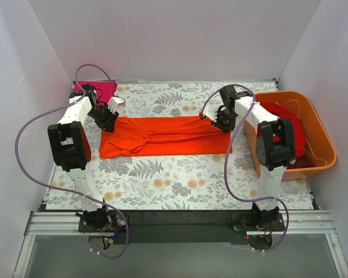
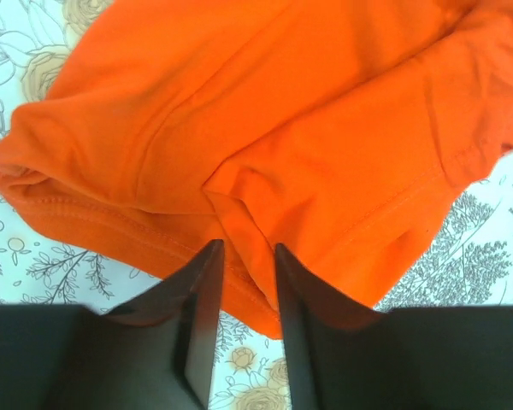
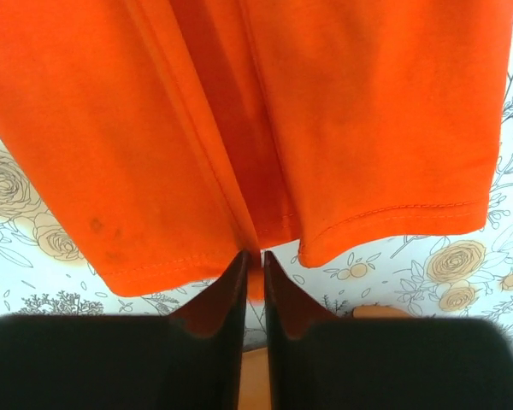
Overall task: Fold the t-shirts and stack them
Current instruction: Fold the tshirt
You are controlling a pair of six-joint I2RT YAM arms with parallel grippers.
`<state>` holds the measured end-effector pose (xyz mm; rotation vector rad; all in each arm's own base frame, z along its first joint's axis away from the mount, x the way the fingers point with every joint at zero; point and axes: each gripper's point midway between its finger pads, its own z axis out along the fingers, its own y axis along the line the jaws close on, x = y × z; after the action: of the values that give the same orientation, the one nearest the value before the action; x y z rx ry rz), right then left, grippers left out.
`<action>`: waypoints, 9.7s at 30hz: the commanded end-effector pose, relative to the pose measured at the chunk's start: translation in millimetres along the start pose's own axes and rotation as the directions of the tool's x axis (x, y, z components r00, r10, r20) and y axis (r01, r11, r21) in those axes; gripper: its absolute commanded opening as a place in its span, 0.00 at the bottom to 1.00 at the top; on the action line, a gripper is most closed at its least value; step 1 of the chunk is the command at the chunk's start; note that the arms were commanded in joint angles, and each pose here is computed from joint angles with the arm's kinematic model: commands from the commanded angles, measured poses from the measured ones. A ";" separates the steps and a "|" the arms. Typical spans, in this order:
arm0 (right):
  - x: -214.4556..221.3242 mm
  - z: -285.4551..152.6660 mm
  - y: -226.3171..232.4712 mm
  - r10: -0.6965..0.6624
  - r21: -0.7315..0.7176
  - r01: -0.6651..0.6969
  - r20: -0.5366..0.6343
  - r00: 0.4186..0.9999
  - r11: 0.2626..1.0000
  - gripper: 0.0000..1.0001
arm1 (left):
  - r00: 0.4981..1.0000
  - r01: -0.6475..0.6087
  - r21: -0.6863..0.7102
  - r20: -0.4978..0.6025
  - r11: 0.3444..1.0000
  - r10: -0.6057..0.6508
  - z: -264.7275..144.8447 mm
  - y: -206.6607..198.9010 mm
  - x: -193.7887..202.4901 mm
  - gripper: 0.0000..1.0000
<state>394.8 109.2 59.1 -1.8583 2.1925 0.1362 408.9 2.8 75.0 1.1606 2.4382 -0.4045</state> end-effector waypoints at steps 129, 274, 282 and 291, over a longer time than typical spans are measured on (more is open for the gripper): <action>-340.3 76.7 205.8 0.906 -0.765 -0.599 -0.050 0.420 0.235 0.04 | 0.554 0.832 0.035 -0.019 0.553 -0.832 8.8 -77.1 39.0 0.17; -25.8 45.2 200.1 0.125 -0.259 -0.128 -0.029 0.992 0.957 0.01 | 0.809 0.446 0.037 0.410 0.894 -0.421 6.0 -56.1 -176.6 0.73; -79.9 62.2 277.8 0.011 -0.449 0.003 0.030 0.999 0.894 0.01 | 0.809 0.496 0.052 0.335 0.867 -0.483 1.1 -87.7 -138.3 0.72; -184.5 25.6 322.2 0.020 -0.533 0.131 0.268 0.963 0.836 0.04 | 0.806 0.530 0.124 0.236 0.839 -0.543 10.4 -126.6 -99.6 0.64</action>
<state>104.2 324.1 24.3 -2.1231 2.1046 0.8999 378.3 -141.6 109.6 0.3529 2.5176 -0.6880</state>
